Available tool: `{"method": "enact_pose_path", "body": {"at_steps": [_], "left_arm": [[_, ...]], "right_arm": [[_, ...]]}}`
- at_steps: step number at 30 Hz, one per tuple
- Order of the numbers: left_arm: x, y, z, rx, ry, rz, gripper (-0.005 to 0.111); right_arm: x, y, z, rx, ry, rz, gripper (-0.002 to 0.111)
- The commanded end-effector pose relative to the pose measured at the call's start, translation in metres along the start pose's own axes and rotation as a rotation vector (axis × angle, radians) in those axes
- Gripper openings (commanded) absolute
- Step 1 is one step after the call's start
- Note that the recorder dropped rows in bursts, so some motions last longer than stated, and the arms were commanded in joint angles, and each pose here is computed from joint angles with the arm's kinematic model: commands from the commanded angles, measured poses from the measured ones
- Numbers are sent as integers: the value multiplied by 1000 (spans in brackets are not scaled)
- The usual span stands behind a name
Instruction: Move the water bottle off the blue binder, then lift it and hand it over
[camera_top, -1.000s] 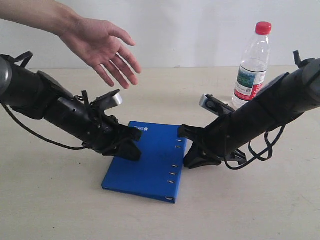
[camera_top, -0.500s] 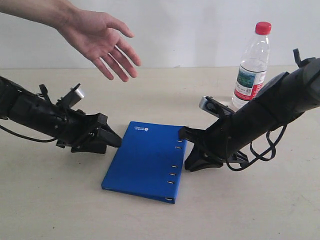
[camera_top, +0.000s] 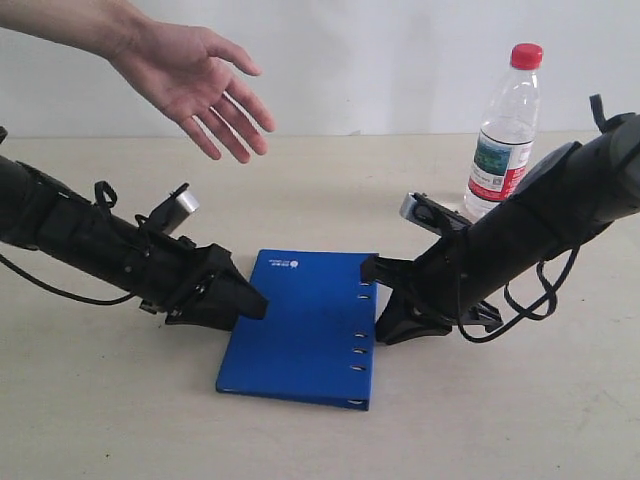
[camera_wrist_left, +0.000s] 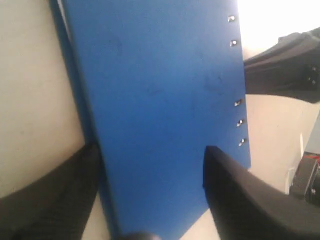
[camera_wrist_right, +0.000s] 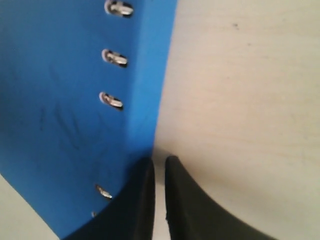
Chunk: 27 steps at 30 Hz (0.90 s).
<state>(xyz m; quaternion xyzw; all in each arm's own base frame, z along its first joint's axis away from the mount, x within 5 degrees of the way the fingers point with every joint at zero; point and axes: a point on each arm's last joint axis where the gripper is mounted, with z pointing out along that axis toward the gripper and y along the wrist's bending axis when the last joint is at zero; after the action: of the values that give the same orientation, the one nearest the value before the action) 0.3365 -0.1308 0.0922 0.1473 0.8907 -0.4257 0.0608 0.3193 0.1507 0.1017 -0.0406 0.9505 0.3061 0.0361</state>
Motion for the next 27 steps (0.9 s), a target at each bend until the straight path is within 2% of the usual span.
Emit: {"method": "enact_pose_path", "body": {"at_steps": [1, 8, 15, 18, 22, 27], "left_arm": [[5, -23, 5, 164, 45, 42, 57], [4, -25, 5, 184, 21, 69, 57], [-1, -37, 2, 316, -42, 120, 57], [-1, -38, 2, 328, -40, 120, 57], [1, -36, 3, 309, -28, 112, 57], [3, -20, 7, 138, 16, 64, 50]], "right_arm": [[1, -2, 2, 9, 9, -5, 9], [1, -2, 2, 6, 12, -5, 9], [1, -2, 2, 7, 11, -11, 9], [1, -2, 2, 9, 9, -13, 9], [1, -2, 2, 9, 9, -13, 9], [1, -2, 2, 9, 9, -13, 9]]}}
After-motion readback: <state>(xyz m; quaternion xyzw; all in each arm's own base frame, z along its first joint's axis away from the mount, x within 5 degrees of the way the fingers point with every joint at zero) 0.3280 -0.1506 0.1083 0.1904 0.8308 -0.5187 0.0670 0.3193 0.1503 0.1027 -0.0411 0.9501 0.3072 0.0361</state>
